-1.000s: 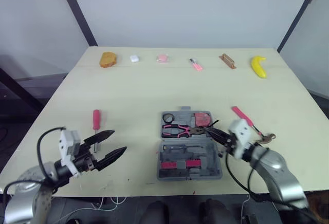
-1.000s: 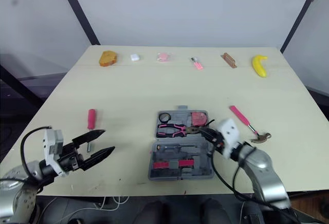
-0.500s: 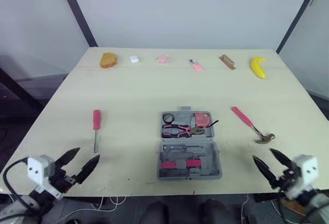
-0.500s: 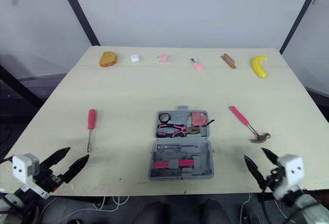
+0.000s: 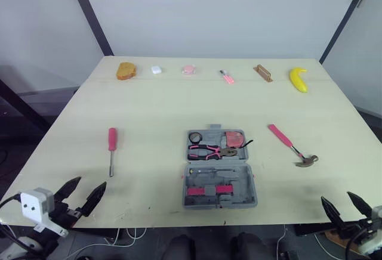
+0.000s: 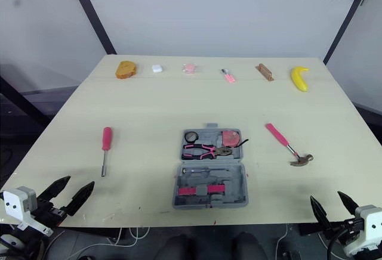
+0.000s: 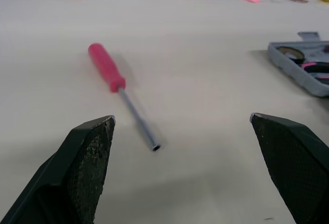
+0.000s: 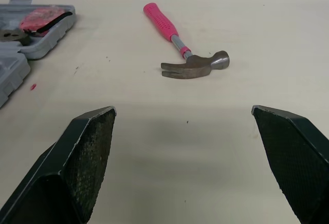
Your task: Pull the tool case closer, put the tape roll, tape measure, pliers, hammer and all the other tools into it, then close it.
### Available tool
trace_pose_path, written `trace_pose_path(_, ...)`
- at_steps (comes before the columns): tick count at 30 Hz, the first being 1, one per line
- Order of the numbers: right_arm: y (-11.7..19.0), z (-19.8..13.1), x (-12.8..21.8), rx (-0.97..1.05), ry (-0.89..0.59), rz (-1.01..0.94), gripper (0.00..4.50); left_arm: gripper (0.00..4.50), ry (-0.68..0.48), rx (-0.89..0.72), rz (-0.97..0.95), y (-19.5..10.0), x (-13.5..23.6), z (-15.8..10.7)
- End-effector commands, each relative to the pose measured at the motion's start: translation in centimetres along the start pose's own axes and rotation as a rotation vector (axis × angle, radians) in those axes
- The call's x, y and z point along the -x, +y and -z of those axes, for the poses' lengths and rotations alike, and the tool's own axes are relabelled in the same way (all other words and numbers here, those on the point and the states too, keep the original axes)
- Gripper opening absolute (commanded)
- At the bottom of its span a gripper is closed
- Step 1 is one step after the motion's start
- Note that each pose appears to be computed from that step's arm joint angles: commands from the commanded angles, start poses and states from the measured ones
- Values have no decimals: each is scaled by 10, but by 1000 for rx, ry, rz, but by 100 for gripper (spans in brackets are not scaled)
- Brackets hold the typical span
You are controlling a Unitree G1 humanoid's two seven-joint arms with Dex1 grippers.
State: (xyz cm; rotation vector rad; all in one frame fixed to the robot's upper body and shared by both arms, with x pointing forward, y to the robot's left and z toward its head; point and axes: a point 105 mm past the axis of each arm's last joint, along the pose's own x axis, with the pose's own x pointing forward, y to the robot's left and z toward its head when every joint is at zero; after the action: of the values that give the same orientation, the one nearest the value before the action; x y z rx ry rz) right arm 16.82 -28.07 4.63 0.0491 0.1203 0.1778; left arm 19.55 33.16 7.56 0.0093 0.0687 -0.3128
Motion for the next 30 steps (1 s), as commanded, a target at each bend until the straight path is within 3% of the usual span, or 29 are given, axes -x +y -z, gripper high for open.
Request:
trace_pose_path(1, 12, -20, -11, 22, -29, -86, 446, 450, -6, -114, 148, -8, -9, -25)
trace_pose_path(7, 20, -36, -35, 67, -19, -189, 446, 450, -13, -188, 339, -25, -27, -42)
trace_pose_path(15, 19, -49, -74, 154, 64, -300, 446, 450, -56, -262, 622, -74, -54, -57)
trace_pose_path(24, -9, -40, -114, 189, 242, -290, 446, 450, -81, -274, 868, -127, -69, -73)
trace_pose_path(30, -26, -48, -146, 211, 285, -271, 446, 450, -84, -229, 953, -139, -71, -84)
